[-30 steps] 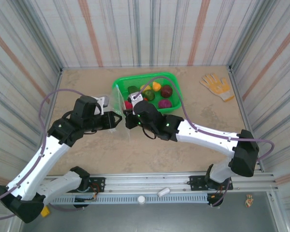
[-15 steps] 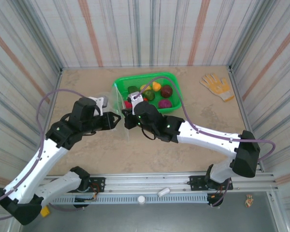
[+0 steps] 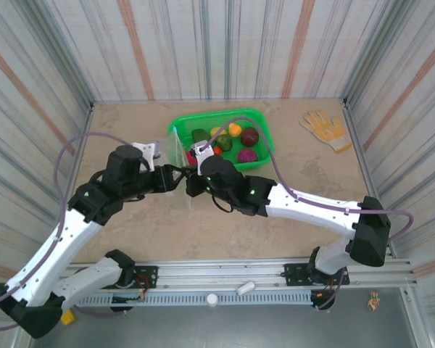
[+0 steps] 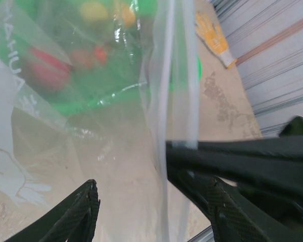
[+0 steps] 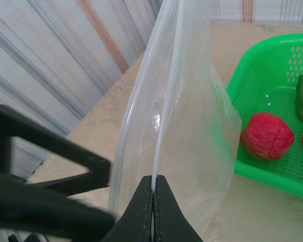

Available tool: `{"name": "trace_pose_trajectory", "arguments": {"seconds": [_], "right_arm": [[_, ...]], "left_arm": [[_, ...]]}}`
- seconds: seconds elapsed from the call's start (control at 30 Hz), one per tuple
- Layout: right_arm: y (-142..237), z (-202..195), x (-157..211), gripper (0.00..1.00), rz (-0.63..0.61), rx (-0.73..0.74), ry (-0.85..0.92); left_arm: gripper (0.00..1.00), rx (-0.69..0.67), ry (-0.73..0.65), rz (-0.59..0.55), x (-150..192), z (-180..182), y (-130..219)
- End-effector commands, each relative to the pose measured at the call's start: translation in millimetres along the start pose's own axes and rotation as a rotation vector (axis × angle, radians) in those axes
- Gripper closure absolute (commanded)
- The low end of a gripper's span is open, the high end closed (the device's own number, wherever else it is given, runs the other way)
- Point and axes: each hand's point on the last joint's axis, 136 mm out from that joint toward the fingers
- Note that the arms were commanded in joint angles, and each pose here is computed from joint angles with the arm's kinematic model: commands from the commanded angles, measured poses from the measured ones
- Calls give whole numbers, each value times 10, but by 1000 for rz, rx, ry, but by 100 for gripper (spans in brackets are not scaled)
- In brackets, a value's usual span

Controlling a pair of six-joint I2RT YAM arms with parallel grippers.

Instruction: Place the food in the zip-top bag and seal the zipper

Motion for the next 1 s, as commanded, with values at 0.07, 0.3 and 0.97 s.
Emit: {"name": "trace_pose_trajectory", "arguments": {"seconds": [0.07,0.3,0.97], "right_arm": [[146,135,-187,100,-56,-40,-1],[168,137,-214,100,-67,-38,11],[61,21,-119,100,-52,-14,-5]], "left_arm": [[48,-19,-9,-9,-60,4,0],[58,-50,-16,-15,-35,73,15],[100,46,-20,-27,-60,-89,-17]]}}
Point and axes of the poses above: each hand's point on the last joint's axis, 136 mm out from that joint toward the fingers, its own y axis back along the fingers, its own z axis along the line the jaws close on, x = y × z, and after that the axes turned 9 degrees about -y, right-handed
